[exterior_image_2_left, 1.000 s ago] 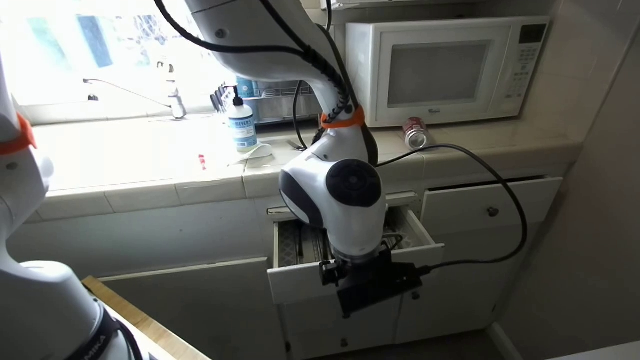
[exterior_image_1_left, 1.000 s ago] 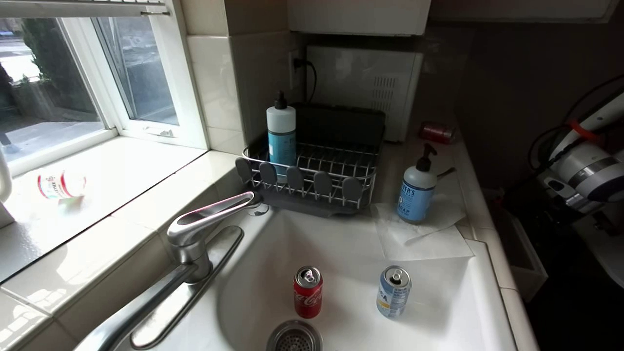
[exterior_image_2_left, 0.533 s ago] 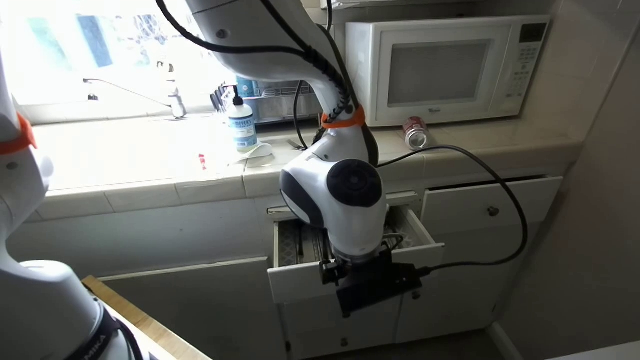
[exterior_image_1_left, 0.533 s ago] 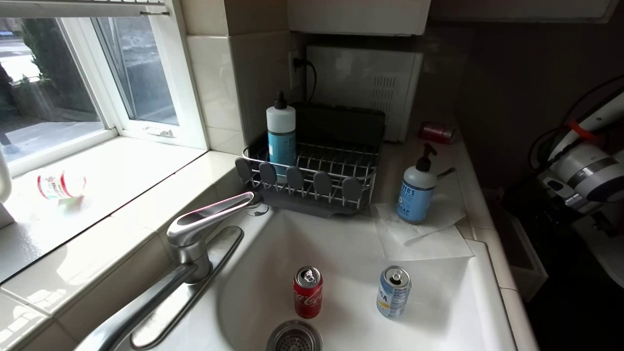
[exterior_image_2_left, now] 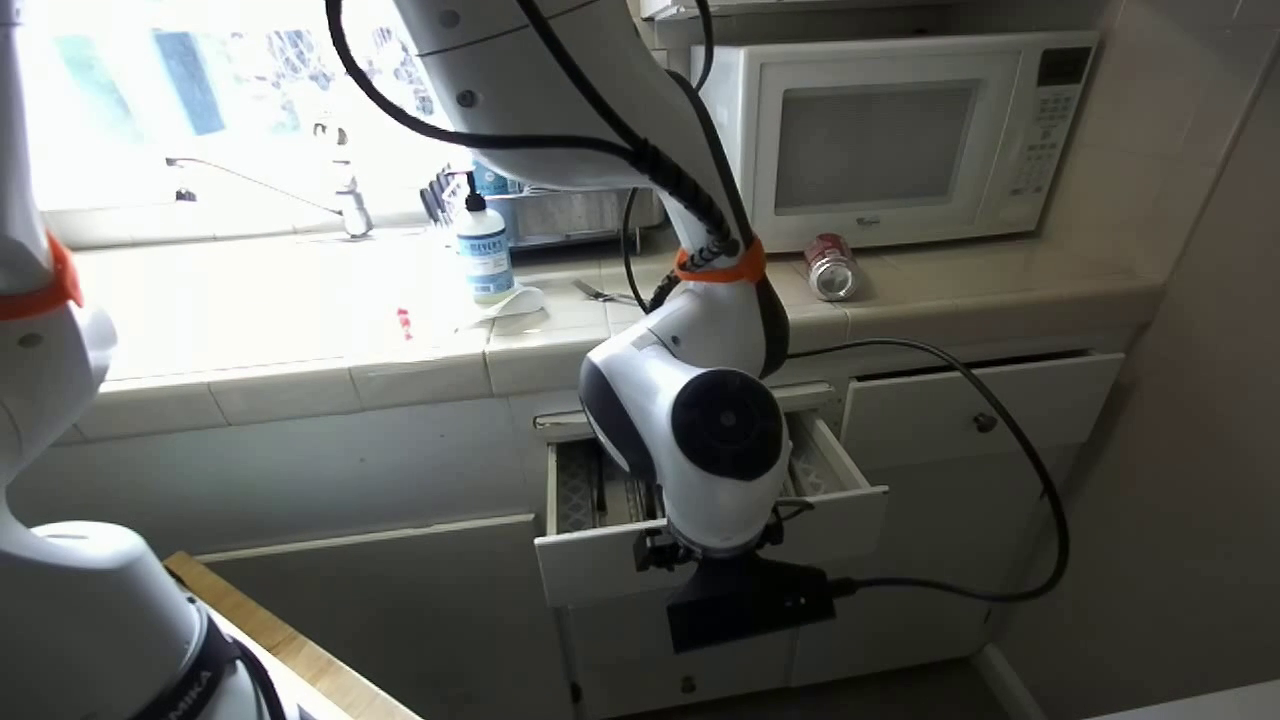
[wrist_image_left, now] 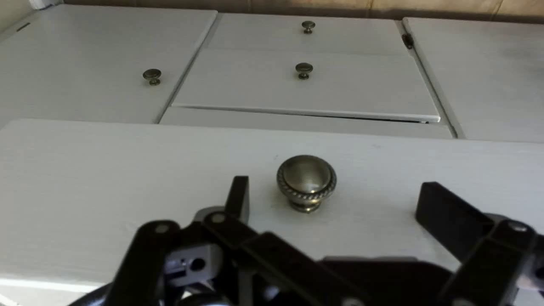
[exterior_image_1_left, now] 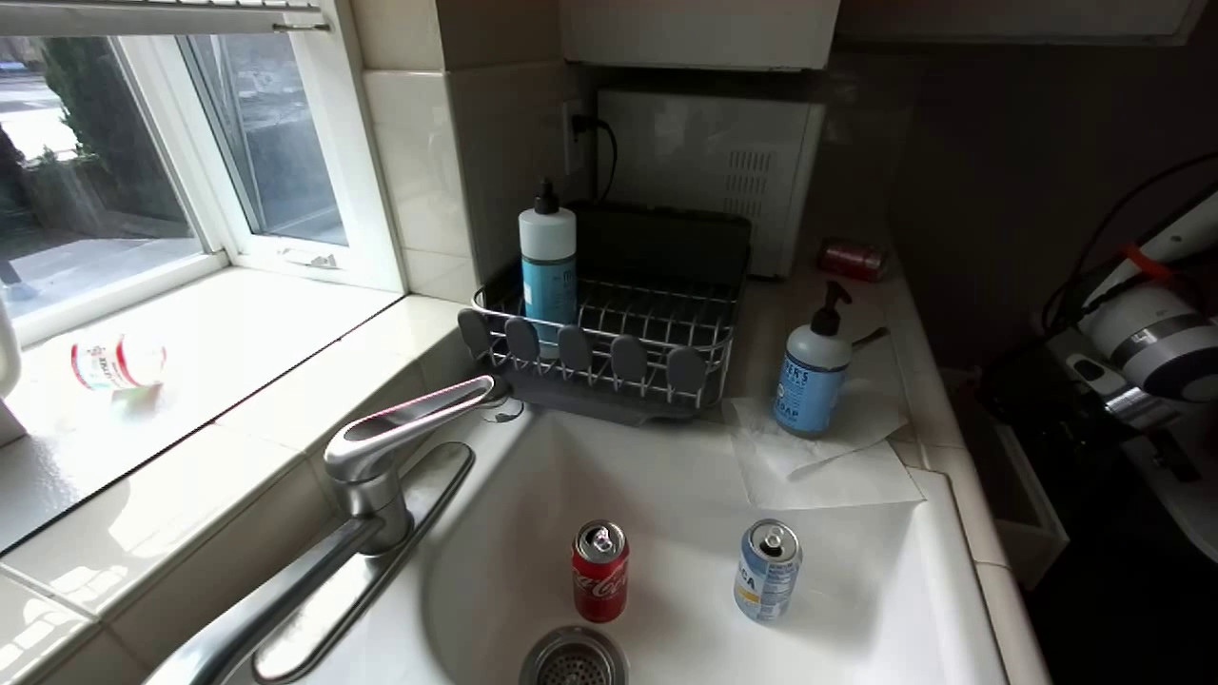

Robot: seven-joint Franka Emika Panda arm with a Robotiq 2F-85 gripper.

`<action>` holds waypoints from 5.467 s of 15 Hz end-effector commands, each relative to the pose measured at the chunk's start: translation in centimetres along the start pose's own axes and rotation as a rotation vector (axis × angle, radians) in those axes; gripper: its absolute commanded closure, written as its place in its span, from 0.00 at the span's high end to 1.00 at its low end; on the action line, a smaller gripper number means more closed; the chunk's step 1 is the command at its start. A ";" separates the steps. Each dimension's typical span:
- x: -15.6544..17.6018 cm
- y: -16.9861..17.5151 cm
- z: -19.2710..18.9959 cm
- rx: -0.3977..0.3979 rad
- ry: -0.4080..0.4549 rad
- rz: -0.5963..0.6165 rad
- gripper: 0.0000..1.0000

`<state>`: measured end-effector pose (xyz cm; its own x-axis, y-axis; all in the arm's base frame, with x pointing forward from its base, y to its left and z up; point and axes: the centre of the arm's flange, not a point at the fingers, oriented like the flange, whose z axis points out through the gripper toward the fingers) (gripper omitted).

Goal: Close the drawer completely

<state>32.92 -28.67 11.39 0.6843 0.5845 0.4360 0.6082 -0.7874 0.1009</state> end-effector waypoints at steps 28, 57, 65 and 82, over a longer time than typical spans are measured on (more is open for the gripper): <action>12.4 0.6 8.0 0.015 0.355 -0.003 1.00; 12.0 3.9 7.9 0.009 0.407 -0.120 1.00; 14.3 7.5 8.5 -0.061 0.491 -0.139 1.00; 11.8 7.3 2.5 -0.084 0.314 -0.109 1.00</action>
<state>47.31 -27.84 12.20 0.4577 0.5046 0.7321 0.5947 -0.7858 0.1698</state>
